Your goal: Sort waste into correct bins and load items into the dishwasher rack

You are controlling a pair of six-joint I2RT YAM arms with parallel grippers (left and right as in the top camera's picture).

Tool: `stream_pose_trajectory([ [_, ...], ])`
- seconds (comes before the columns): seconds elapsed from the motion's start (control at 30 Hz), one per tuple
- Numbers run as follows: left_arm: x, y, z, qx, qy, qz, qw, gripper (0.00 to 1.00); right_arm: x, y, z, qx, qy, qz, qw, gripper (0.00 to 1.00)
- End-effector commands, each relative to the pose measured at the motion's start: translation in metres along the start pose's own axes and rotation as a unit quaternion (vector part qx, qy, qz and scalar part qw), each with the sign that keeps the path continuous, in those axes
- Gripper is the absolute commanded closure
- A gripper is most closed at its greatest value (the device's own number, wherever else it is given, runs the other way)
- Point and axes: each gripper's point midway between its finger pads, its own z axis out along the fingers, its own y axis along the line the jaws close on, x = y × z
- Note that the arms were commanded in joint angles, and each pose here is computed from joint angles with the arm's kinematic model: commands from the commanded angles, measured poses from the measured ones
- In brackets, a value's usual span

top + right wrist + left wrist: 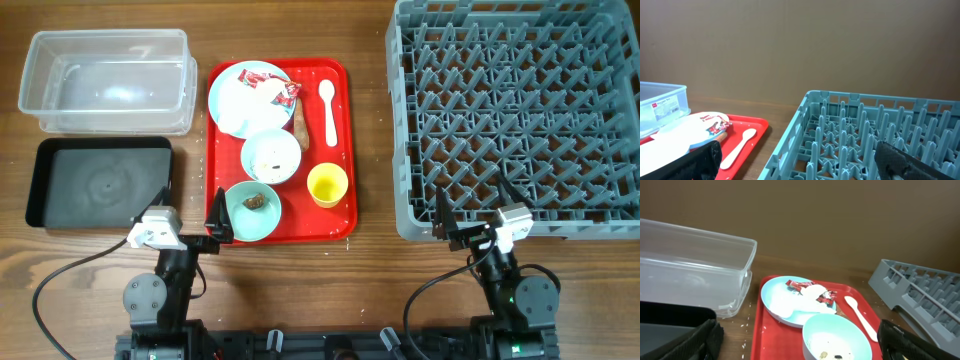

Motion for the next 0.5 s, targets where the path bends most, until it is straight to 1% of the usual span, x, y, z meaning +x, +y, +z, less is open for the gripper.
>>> stream_pose_trajectory([
  [0.0, -0.012, -0.009, -0.002, 0.018, -0.014, 0.006, 1.0, 0.0, -0.029, 0.007, -0.003, -0.017, -0.031, 0.0, 0.999, 0.0],
  [0.1, -0.03, -0.013, -0.006, 0.022, -0.033, 0.01, 0.999, 0.0, -0.048, 0.013, -0.003, -0.033, -0.041, -0.025, 0.998, 0.0],
  [0.27, -0.056, -0.021, -0.011, 0.028, -0.056, 0.015, 0.998, 0.0, -0.076, 0.019, -0.001, -0.051, -0.044, -0.029, 0.997, 0.0],
  [0.33, -0.066, -0.023, -0.011, 0.028, -0.056, 0.015, 0.998, 0.0, -0.085, 0.02, 0.002, -0.056, -0.037, -0.028, 0.997, 0.0],
  [0.47, -0.08, -0.025, -0.001, 0.022, -0.03, 0.011, 0.999, 0.0, -0.096, 0.024, 0.015, -0.073, -0.012, -0.027, 0.997, 0.0],
])
